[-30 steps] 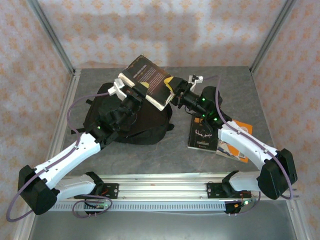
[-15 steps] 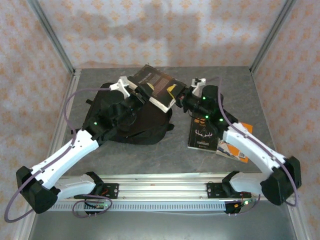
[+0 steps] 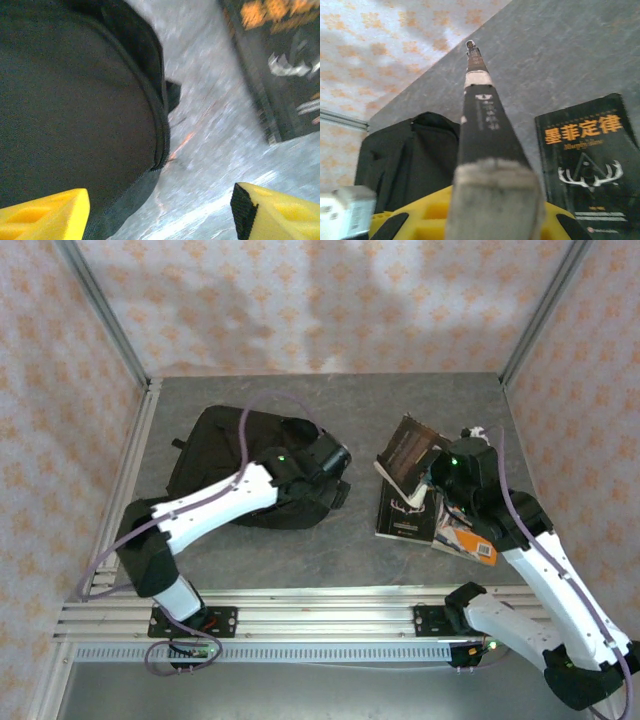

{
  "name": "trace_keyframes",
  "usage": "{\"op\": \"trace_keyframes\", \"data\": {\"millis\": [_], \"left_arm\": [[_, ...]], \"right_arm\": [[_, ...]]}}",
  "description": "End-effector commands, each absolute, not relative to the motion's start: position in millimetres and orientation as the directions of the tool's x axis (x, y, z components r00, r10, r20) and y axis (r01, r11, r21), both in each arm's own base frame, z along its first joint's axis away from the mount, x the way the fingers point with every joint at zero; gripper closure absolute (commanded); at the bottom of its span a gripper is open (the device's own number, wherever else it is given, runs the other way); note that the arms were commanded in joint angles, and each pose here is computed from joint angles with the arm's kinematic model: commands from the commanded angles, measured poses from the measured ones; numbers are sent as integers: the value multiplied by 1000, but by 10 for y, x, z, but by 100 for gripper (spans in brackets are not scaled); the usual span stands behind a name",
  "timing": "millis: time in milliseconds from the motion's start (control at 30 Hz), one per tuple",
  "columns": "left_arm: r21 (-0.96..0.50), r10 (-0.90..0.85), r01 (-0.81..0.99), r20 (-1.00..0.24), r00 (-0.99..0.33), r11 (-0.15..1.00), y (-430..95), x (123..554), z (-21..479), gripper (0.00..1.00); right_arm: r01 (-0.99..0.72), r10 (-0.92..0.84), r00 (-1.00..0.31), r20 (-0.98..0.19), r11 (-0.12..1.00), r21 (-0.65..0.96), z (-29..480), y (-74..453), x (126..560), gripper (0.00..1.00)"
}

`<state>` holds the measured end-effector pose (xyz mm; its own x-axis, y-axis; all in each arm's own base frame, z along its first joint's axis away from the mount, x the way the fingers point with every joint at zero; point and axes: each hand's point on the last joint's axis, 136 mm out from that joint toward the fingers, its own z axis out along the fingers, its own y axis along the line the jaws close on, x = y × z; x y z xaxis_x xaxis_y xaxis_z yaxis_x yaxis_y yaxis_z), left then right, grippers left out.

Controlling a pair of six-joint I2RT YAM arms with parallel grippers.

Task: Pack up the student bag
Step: Rotate the book, then open the student bag at the center of the table.

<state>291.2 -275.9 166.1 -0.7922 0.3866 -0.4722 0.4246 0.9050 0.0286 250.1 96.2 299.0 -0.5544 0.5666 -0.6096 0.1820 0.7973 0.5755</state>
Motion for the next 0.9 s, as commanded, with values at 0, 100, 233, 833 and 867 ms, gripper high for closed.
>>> {"op": "trace_keyframes", "data": {"millis": [0, 100, 233, 833, 867], "left_arm": [[159, 494, 476, -436, -752, 865, -2628, 2977, 1737, 24], [155, 511, 495, -421, -750, 855, -2722, 3026, 1640, 24], [158, 534, 516, -388, -751, 842, -2813, 3056, 1481, 29], [211, 469, 420, -439, -766, 883, -2486, 3287, 1725, 100], [184, 442, 404, -466, -767, 896, -2455, 3281, 1817, 100]], "right_arm": [[202, 534, -542, -649, 833, 515, 2941, 828, 2453, 100], [208, 537, -550, -640, 830, 517, 2880, 827, 2431, 100], [210, 541, -552, -634, 826, 523, 2834, 828, 2418, 100], [132, 493, -589, -641, 841, 525, 2843, 1013, 2521, 100], [112, 485, -591, -645, 841, 530, 2872, 1043, 2529, 100]]}}
